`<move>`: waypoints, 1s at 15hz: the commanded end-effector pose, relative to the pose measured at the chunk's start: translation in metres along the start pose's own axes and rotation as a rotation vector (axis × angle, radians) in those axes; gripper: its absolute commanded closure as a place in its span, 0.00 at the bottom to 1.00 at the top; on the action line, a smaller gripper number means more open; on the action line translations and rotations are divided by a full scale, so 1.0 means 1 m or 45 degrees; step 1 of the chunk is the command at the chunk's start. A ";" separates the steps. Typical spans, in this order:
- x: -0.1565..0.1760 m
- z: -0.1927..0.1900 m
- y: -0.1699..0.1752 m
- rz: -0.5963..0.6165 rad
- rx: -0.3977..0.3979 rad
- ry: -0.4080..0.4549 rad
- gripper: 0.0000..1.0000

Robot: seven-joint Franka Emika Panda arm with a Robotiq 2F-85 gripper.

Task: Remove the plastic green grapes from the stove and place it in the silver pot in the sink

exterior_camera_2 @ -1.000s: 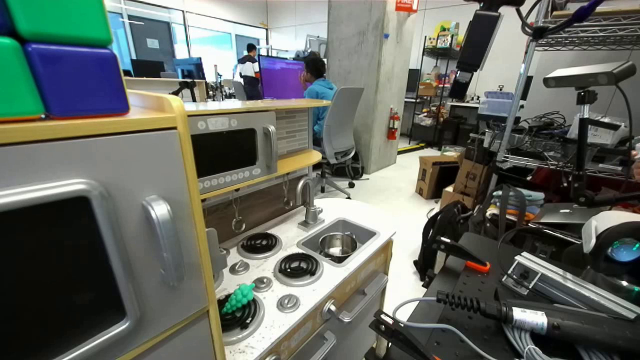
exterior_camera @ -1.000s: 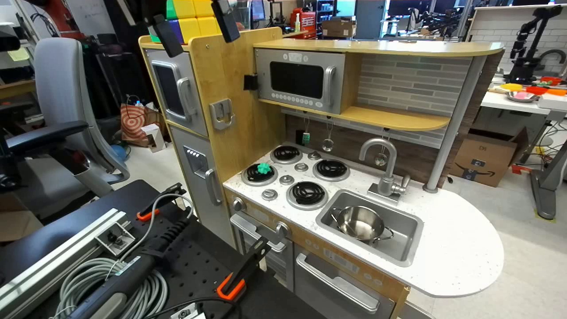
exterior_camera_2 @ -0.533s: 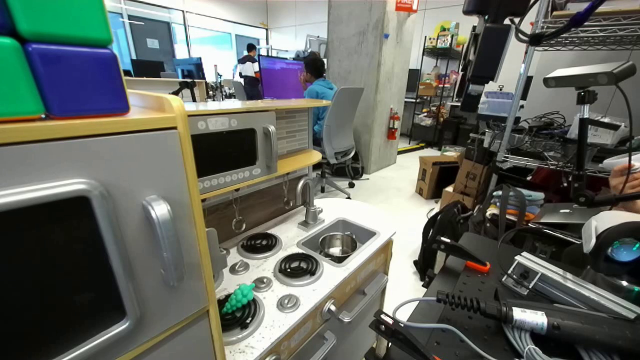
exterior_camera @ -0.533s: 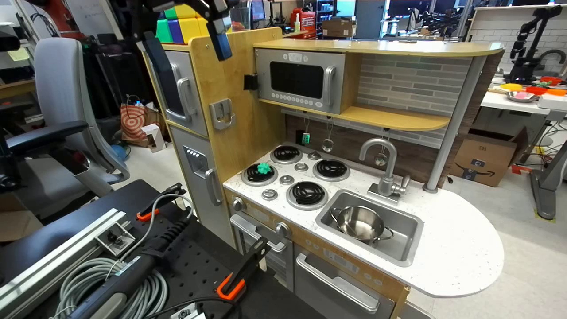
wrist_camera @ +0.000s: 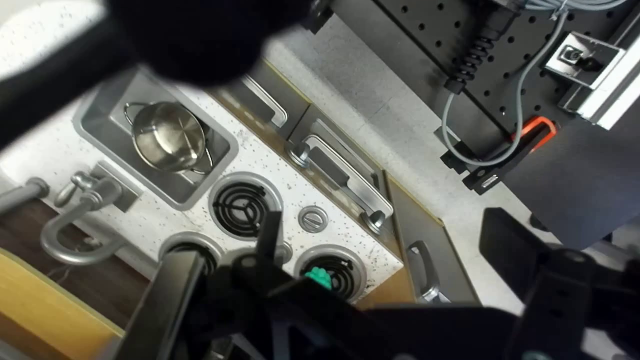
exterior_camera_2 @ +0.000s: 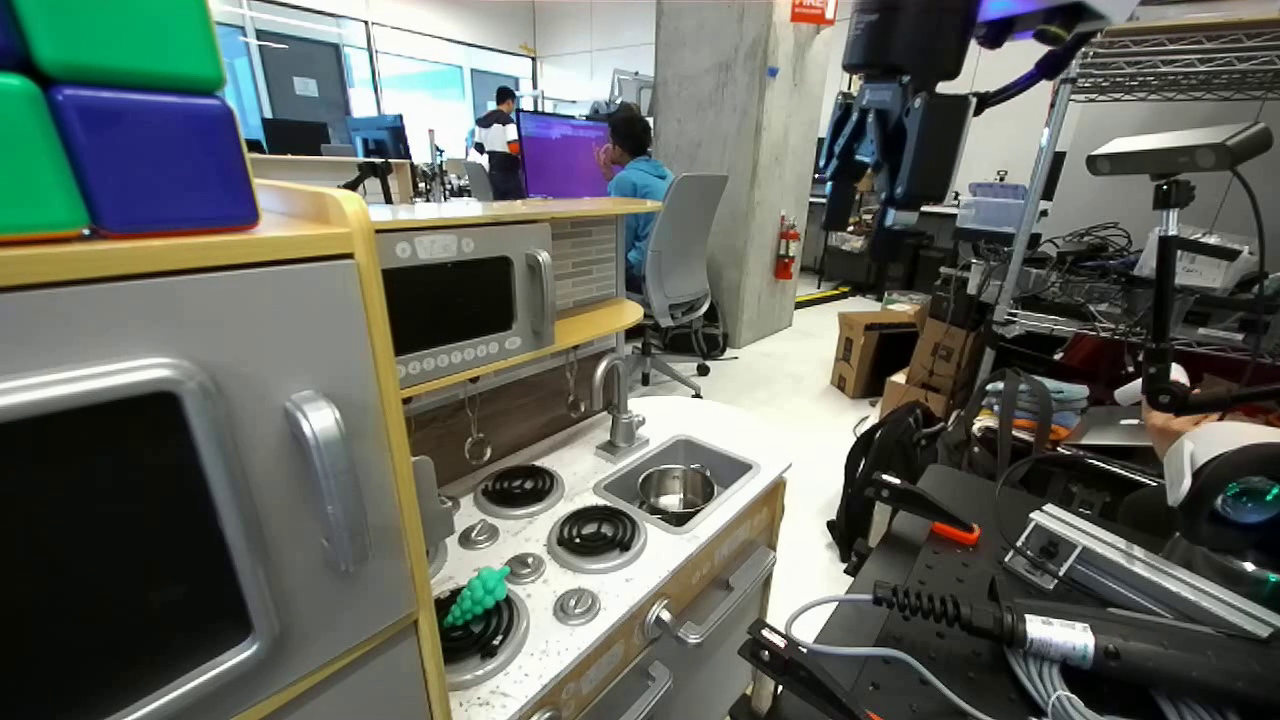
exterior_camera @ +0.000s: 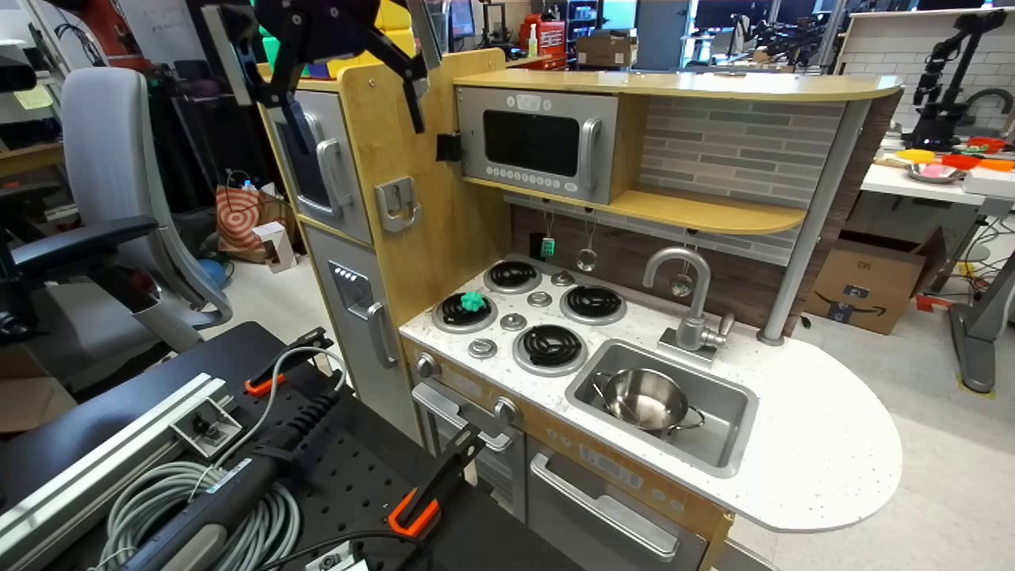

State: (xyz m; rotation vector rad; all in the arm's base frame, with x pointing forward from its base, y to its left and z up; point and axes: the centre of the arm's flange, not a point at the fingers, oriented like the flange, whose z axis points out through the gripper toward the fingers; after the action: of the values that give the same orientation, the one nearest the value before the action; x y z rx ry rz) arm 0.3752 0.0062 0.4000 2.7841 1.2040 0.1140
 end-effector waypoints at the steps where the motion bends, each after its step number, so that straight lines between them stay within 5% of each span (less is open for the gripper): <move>1: 0.046 0.020 0.027 -0.237 0.074 0.037 0.00; 5: 0.086 0.049 0.045 -0.463 0.201 0.030 0.00; 8: 0.124 0.097 0.053 -0.482 0.274 -0.188 0.00; 11: 0.158 0.149 0.052 -0.390 0.124 -0.338 0.00; 15: 0.192 0.212 0.056 -0.258 -0.130 -0.329 0.00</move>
State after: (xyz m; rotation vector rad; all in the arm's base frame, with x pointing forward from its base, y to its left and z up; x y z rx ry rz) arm 0.5322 0.0814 0.2389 2.5265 1.4943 -0.2518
